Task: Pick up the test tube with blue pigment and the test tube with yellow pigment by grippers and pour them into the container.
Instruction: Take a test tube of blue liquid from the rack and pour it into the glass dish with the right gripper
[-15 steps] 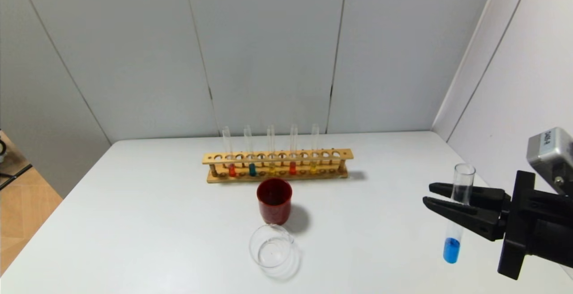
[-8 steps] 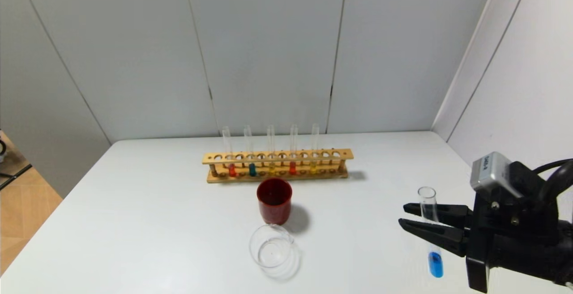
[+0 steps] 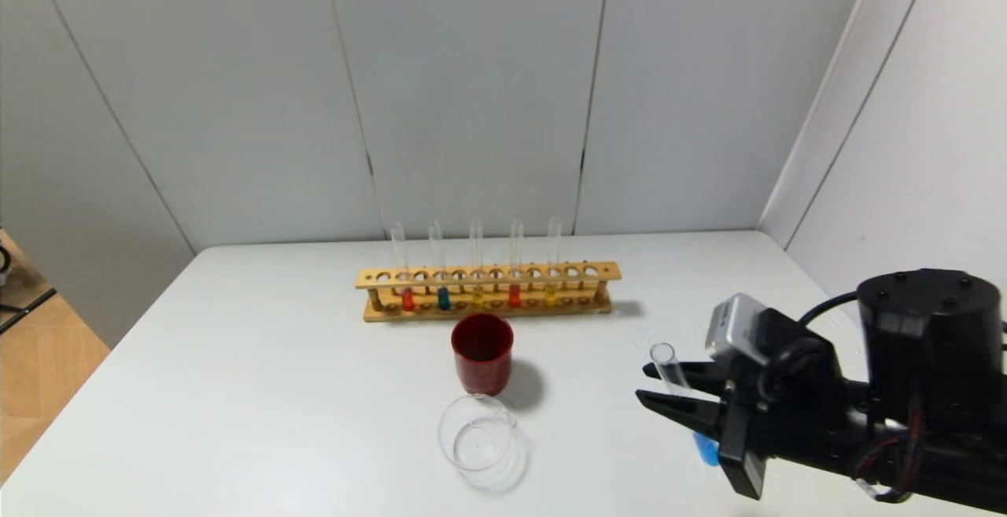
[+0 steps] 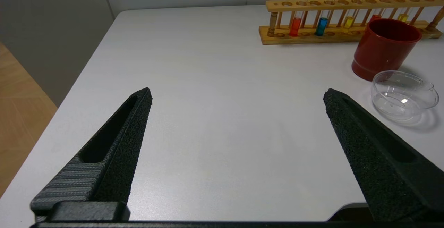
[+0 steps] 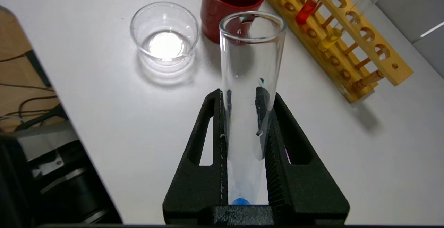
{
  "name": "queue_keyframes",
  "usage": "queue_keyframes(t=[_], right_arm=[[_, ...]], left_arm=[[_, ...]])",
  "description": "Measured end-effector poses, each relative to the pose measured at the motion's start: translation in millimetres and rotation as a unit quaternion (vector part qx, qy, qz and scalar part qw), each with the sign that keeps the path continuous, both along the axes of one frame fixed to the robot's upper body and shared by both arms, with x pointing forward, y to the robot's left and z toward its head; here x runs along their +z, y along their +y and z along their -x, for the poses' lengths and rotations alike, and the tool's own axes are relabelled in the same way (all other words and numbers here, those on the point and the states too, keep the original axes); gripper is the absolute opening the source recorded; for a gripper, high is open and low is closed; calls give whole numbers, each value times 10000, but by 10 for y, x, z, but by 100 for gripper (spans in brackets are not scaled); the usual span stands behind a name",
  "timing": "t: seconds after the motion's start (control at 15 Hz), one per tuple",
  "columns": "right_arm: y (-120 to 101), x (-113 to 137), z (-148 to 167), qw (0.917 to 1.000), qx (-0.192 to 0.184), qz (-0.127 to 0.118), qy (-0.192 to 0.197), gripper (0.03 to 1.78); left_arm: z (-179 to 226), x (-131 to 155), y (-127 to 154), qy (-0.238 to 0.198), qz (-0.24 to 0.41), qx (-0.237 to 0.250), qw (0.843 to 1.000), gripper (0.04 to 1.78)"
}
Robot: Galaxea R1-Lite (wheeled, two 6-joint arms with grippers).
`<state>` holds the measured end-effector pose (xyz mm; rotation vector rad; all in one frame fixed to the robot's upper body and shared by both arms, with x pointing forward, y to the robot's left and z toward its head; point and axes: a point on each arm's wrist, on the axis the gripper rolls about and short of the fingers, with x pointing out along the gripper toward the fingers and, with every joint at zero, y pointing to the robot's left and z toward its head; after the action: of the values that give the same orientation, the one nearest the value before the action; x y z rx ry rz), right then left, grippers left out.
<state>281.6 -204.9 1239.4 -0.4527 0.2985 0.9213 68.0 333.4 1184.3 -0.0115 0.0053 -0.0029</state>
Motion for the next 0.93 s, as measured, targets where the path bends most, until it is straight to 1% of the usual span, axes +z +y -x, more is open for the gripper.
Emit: queue_keyframes(t=[0.07, 0.2, 0.27, 0.53, 0.67, 0.73, 0.8, 0.87, 0.93], right_arm=[[93, -48, -47, 9999, 26, -22, -112, 39], [267, -104, -95, 9990, 162, -159, -373, 39], [329, -123, -117, 9986, 218, -195, -434, 39], [485, -223, -172, 9986, 383, -66, -348, 39], [527, -269, -161, 9980, 507, 84, -364, 39], [537, -282, -163, 9978, 499, 162, -403, 39], [551, -302, -167, 9972, 462, 304, -500, 39], [562, -323, -176, 9959, 403, 497, -643, 39], [566, -350, -190, 9933, 339, 741, -814, 39]], left_arm=[[0, 0, 0, 1, 0, -2, 10000, 175], [0, 0, 0, 0, 0, 2, 10000, 175], [0, 0, 0, 1, 2, 0, 10000, 175], [0, 0, 0, 1, 2, 5, 10000, 175], [0, 0, 0, 1, -2, 0, 10000, 175], [0, 0, 0, 0, 0, 0, 10000, 175], [0, 0, 0, 1, 2, 2, 10000, 175], [0, 0, 0, 0, 0, 0, 10000, 175], [0, 0, 0, 1, 2, 0, 10000, 175]])
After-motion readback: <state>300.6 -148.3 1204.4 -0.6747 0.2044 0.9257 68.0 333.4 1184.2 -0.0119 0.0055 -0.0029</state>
